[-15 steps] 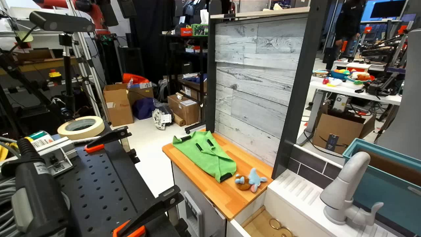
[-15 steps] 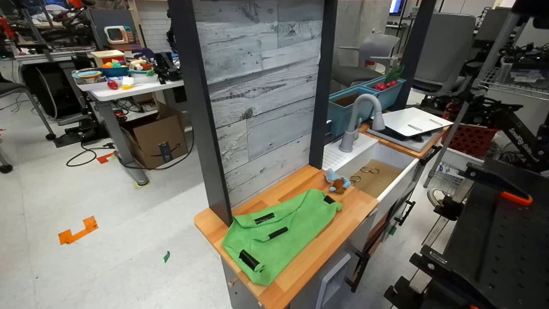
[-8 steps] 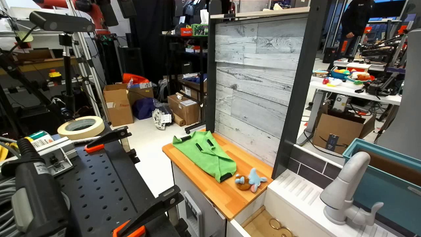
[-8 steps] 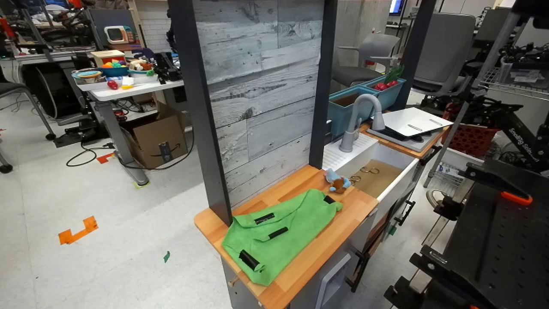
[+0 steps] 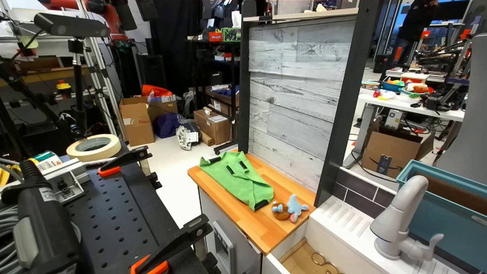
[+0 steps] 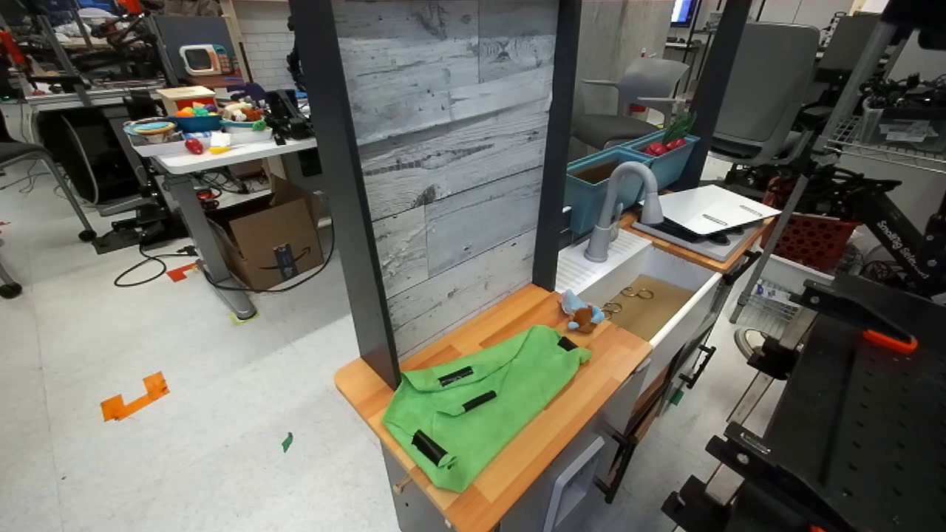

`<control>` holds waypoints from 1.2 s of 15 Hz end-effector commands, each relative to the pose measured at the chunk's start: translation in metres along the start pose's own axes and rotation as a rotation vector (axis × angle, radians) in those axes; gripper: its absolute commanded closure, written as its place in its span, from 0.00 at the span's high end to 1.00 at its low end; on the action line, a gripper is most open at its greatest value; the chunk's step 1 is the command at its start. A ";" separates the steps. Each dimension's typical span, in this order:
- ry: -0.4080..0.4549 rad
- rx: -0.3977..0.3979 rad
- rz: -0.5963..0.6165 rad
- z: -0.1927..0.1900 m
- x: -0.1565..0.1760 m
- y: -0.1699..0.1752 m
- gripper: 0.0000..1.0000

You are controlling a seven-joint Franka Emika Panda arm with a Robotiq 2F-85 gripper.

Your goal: Move the green towel forward

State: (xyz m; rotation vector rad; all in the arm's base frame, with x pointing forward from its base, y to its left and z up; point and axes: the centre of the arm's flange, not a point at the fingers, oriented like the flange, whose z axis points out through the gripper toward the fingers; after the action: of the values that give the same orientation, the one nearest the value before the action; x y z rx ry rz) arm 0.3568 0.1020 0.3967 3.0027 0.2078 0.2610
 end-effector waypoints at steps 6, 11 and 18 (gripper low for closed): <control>0.013 -0.015 0.021 0.016 0.016 -0.001 1.00; 0.021 -0.056 0.029 0.074 0.050 0.004 1.00; -0.088 -0.072 -0.014 0.167 0.083 0.014 1.00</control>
State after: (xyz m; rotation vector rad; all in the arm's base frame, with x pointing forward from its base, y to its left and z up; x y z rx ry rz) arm 0.4329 0.0786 0.2837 2.9349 0.1869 0.1672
